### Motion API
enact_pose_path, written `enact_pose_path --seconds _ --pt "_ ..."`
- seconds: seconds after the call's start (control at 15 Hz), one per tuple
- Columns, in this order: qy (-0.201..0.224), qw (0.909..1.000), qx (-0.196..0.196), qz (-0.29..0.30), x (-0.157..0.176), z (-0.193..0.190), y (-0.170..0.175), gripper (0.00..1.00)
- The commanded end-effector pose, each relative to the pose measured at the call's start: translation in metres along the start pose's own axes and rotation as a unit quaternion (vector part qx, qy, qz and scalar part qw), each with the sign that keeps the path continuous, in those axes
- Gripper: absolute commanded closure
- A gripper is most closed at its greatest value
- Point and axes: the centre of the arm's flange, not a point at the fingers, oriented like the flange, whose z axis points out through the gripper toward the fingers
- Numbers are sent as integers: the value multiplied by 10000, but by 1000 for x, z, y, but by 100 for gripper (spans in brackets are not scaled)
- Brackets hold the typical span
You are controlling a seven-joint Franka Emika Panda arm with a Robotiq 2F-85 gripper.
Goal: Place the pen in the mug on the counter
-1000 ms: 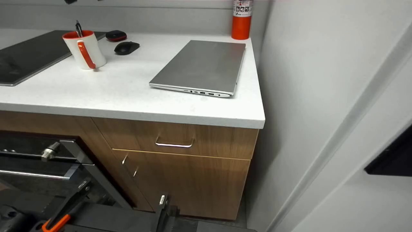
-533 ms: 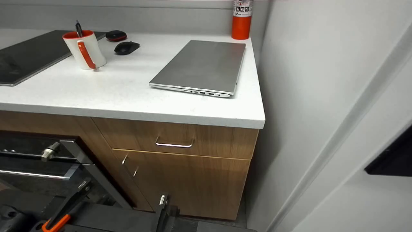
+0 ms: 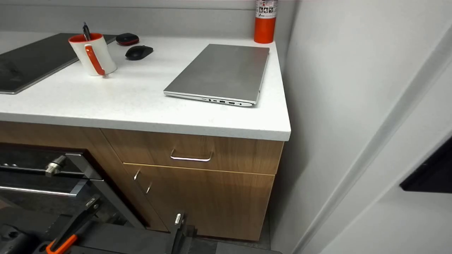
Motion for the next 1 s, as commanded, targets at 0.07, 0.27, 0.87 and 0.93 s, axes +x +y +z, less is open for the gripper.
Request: enact_pose_path --seconds 0.07,0.27,0.87,0.93 --pt "543 9965 486 -415 19 11 -19 0" --pt "909 9908 791 -616 32 22 -33 0" --pt "953 9853 1132 -850 41 57 -57 0" --pt "941 9850 1154 -868 43 59 -59 0"
